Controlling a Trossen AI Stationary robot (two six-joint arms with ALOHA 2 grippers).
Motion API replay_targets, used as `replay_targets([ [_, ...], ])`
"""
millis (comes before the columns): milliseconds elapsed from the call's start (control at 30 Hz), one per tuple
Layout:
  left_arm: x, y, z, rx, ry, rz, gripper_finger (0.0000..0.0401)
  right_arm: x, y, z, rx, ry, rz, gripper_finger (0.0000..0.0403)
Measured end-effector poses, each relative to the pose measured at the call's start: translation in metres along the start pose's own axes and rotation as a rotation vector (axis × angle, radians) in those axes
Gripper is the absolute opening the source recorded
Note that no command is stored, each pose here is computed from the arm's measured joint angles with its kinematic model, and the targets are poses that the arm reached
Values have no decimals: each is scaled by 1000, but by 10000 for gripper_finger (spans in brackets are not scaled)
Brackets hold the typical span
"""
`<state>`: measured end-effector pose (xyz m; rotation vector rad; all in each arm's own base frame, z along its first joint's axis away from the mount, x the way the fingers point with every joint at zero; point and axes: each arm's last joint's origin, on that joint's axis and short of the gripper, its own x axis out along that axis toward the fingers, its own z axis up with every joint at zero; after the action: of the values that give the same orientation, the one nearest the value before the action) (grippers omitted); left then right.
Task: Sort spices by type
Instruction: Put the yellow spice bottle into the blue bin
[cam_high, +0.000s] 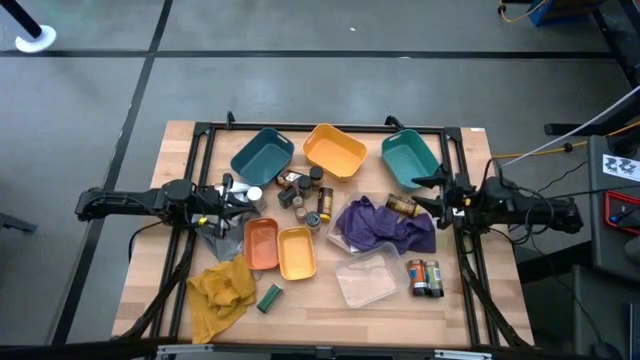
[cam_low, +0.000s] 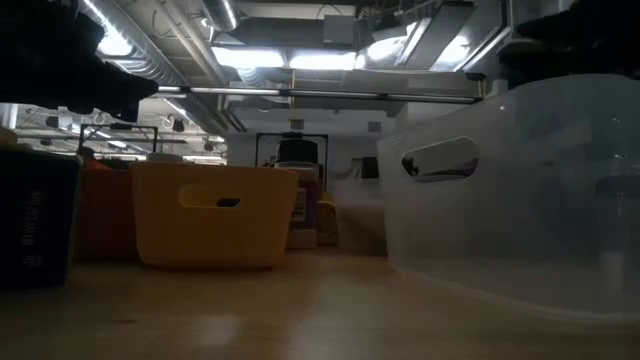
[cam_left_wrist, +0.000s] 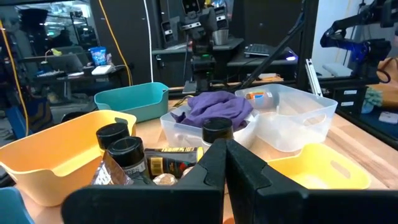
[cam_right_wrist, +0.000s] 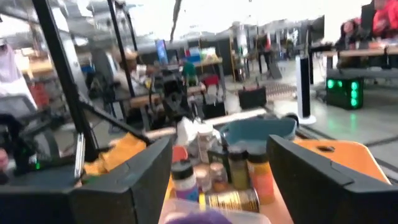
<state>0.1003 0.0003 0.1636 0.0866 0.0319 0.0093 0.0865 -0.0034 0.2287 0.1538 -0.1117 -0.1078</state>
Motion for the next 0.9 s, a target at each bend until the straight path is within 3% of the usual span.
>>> replay_targets([
  [467,0,0,0,-31,0,1,0,8,2,36,-13,441,-223,262],
  [900,0,0,0,-34,0,2,0,40,0,-3,58,928,-407,262],
])
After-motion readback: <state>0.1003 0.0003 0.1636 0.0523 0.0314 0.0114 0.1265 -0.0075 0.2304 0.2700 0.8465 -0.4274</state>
